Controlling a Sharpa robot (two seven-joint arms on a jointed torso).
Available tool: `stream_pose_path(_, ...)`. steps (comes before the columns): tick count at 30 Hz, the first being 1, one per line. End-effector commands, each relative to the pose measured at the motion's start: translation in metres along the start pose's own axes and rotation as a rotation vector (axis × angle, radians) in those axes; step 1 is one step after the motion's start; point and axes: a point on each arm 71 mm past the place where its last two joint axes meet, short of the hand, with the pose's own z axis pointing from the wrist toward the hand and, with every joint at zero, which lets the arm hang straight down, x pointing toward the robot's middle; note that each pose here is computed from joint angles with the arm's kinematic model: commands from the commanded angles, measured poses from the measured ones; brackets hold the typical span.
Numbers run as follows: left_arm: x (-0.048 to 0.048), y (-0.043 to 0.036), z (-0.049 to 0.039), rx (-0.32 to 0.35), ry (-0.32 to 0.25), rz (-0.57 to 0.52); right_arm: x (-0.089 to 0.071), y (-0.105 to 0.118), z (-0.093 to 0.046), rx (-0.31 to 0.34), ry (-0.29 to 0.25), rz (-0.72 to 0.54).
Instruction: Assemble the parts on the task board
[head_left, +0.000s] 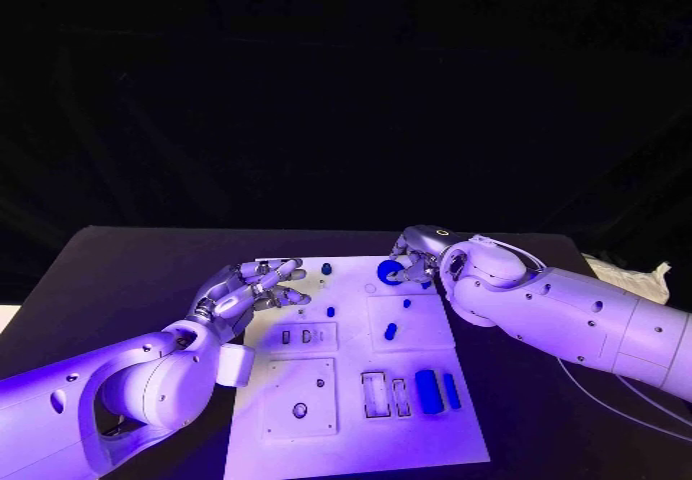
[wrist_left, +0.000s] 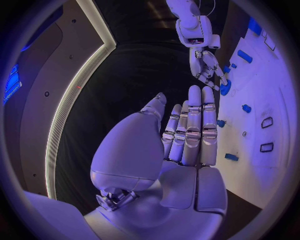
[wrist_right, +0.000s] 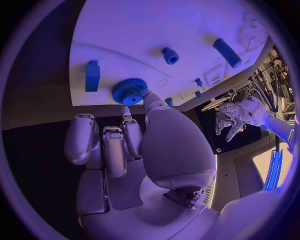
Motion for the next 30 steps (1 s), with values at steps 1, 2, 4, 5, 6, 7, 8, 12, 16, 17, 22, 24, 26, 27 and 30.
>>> stream_pose_path(1, 0.0023, -0.0002, 0.0005, 0.002, 0.015, -0.009, 0.004, 0.001, 0.001, 0.000, 0.030, -0.044)
stream_pose_path(2, 0.0022, -0.0002, 0.0006, 0.002, 0.013, -0.009, 0.004, 0.001, 0.001, 0.001, 0.034, -0.046)
stream_pose_path(4, 0.0020, -0.0001, 0.0007, 0.002, 0.012, -0.008, 0.005, 0.000, 0.001, 0.003, 0.041, -0.049)
stream_pose_path(5, 0.0019, -0.0001, 0.0007, 0.002, 0.011, -0.007, 0.006, 0.000, 0.001, 0.005, 0.045, -0.051)
stream_pose_path(6, 0.0018, -0.0001, 0.0007, 0.002, 0.010, -0.007, 0.006, -0.001, 0.001, 0.006, 0.047, -0.052)
stream_pose_path(7, 0.0017, -0.0001, 0.0007, 0.002, 0.010, -0.007, 0.006, -0.001, 0.002, 0.008, 0.050, -0.053)
stream_pose_path(8, 0.0016, -0.0001, 0.0006, 0.001, 0.009, -0.007, 0.007, -0.002, 0.002, 0.009, 0.052, -0.054)
stream_pose_path(12, 0.0015, -0.0001, 0.0007, 0.001, 0.007, -0.006, 0.007, -0.003, 0.002, 0.012, 0.056, -0.056)
stream_pose_path(16, 0.0010, -0.0001, 0.0007, 0.000, 0.006, -0.005, 0.007, -0.003, 0.002, 0.013, 0.052, -0.054)
stream_pose_path(17, 0.0009, -0.0001, 0.0007, 0.000, 0.005, -0.005, 0.007, -0.003, 0.002, 0.013, 0.051, -0.054)
stream_pose_path(22, 0.0003, -0.0001, 0.0007, 0.000, 0.003, -0.004, 0.007, -0.003, 0.002, 0.013, 0.046, -0.051)
stream_pose_path(24, 0.0001, -0.0001, 0.0006, 0.000, 0.003, -0.004, 0.006, -0.002, 0.002, 0.010, 0.038, -0.047)
stream_pose_path(26, -0.0001, -0.0001, 0.0006, 0.000, 0.003, -0.004, 0.005, 0.000, 0.001, 0.005, 0.023, -0.041)
stream_pose_path(27, -0.0001, -0.0001, 0.0006, 0.000, 0.003, -0.003, 0.004, 0.001, 0.001, 0.000, 0.012, -0.036)
stream_pose_path(30, -0.0004, -0.0002, 0.0004, 0.000, 0.002, -0.003, 0.001, 0.007, -0.001, -0.019, -0.032, -0.018)
